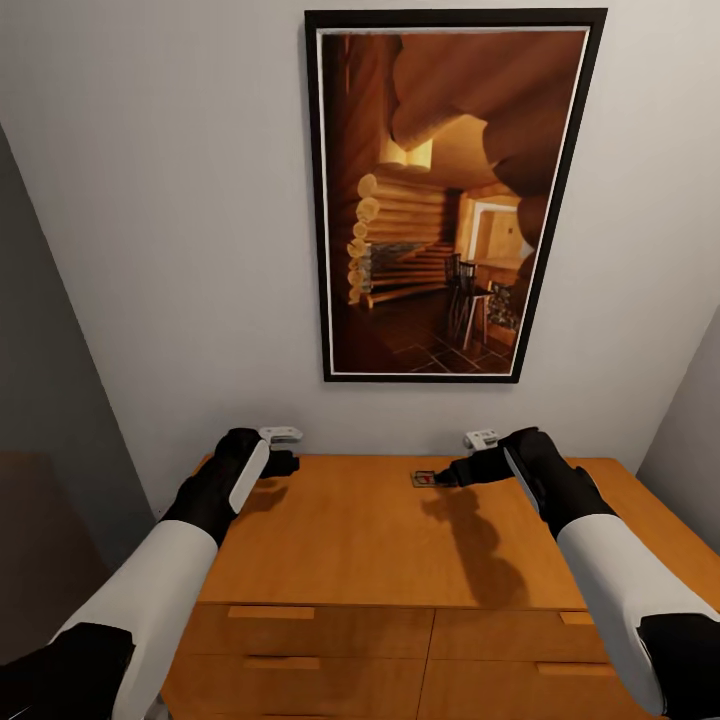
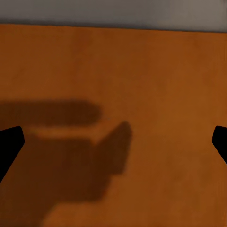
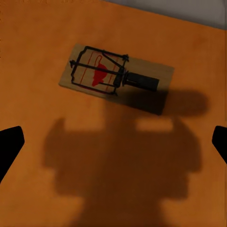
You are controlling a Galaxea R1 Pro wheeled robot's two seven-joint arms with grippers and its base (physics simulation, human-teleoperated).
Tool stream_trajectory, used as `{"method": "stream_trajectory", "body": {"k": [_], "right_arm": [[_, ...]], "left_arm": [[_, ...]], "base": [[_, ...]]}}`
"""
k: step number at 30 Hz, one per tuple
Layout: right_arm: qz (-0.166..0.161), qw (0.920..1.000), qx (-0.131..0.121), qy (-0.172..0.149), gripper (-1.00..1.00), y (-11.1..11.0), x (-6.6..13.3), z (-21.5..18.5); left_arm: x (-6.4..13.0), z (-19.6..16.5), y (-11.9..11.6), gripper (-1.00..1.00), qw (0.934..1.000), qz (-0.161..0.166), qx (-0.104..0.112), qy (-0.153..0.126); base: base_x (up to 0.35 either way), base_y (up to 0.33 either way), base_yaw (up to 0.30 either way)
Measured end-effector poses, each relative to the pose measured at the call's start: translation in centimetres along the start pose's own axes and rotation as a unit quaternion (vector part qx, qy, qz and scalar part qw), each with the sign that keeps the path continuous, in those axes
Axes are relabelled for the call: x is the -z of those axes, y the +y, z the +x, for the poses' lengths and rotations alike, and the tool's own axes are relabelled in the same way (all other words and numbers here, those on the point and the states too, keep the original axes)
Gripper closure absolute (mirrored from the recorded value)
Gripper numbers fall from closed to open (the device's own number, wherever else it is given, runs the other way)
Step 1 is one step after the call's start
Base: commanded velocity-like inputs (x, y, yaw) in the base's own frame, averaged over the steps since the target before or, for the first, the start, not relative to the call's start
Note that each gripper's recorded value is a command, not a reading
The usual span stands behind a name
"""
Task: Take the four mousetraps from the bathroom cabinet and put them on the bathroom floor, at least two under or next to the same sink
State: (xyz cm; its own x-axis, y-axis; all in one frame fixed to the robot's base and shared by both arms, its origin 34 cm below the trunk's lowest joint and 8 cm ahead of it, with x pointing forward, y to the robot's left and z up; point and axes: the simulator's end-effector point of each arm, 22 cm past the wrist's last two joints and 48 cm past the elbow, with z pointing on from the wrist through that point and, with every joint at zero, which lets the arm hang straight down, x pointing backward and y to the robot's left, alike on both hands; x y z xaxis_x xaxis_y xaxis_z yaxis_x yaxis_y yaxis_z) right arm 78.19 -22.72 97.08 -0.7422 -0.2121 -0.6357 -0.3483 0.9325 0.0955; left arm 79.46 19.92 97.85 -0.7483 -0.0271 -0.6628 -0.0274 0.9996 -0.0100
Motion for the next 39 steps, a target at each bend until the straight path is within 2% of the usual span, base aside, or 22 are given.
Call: {"method": "stream_trajectory", "body": {"k": [20,29,39], "right_arm": [[0.001,1.0,0.0,-0.001,-1.0,-0.08,0.08,-0.09],[0.001,1.0,0.0,-0.001,-1.0,-0.08,0.11,-0.08],[0.001,1.0,0.0,0.0,-1.0,-0.1,0.03,0.02]], "left_arm": [[0.0,0.15,-0.01,-1.0,1.0,0.001,0.0,0.004],[0.06,0.1,-0.07,-1.0,1.0,0.001,0.001,0.003],[0.14,-0.21,-0.08,-1.0,1.0,0.002,0.003,-0.002]], "base": [[0.002,0.0,0.0],[0.167,0.0,0.0],[0.043,0.0,0.0]]}}
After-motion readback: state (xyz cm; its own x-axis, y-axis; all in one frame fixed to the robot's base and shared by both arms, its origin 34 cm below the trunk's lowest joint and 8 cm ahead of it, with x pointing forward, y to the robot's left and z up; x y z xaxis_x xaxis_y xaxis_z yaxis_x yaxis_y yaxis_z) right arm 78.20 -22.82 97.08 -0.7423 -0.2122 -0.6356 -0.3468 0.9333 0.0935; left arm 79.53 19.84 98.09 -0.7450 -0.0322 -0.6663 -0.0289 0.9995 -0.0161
